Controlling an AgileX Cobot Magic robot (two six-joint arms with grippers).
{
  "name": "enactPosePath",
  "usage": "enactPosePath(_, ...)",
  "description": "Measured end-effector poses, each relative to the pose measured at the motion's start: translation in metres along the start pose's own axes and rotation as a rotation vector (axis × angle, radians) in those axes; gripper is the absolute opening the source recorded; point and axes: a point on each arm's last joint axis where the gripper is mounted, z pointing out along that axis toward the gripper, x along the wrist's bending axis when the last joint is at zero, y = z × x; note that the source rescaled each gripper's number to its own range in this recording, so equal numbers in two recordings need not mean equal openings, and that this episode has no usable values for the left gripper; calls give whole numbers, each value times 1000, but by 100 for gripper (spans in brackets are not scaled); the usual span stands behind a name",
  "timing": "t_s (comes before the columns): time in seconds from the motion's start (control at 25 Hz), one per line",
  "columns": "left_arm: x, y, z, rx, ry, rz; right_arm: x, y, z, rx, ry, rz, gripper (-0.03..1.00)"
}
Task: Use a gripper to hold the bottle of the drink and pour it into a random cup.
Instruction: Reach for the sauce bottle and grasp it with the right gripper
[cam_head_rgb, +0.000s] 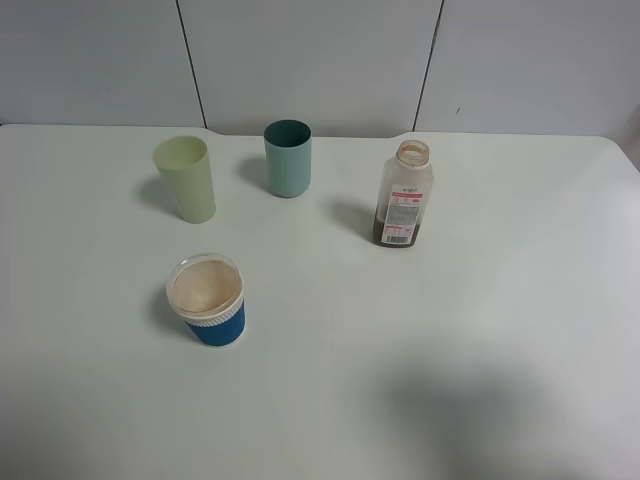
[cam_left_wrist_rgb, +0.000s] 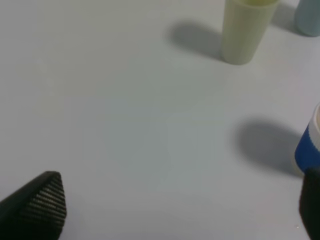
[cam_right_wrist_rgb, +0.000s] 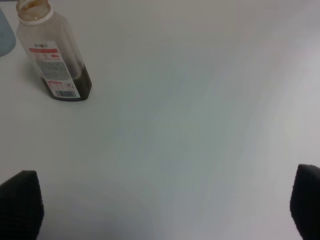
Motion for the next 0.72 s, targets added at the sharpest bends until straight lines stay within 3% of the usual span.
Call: enactPosePath(0.72,0,0,0,0,0,0,0,0,0,0,0,0,100)
